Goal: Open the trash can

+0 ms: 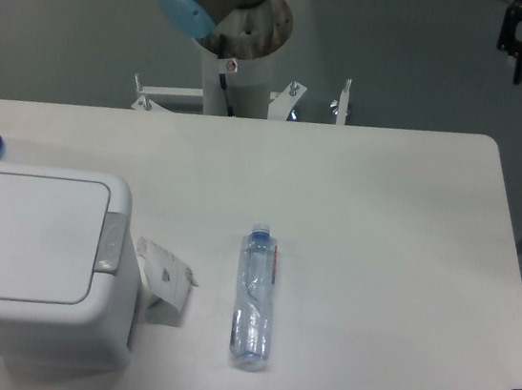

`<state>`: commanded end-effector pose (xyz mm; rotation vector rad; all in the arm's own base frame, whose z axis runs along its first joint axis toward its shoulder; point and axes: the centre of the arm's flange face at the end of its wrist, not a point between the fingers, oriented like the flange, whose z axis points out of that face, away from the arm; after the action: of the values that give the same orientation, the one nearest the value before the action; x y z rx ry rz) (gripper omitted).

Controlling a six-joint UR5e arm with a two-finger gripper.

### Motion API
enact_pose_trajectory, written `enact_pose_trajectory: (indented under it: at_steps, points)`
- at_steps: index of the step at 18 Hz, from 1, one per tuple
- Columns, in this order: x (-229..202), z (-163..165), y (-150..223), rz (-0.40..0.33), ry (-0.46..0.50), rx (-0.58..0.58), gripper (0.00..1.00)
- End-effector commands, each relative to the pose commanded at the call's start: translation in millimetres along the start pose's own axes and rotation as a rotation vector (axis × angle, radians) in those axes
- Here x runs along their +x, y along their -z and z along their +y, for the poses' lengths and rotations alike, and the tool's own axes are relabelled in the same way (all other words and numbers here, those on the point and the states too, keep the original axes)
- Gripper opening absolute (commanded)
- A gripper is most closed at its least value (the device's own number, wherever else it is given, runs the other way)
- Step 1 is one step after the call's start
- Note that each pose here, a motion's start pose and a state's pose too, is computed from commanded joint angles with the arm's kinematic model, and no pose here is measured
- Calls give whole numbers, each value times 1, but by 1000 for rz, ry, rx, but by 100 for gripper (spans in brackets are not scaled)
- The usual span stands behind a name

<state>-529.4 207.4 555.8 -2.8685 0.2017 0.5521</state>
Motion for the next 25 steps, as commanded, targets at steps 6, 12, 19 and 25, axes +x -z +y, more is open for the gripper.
enact_pose_trajectory:
  at_steps: [6,12,19,25]
  points:
    - [2,-12,-1,8,37,61,100]
    - [32,-82,-12,69,448,111,100]
    - [92,-216,-27,160,625,172,100]
    - [129,-306,-50,225,753,213,100]
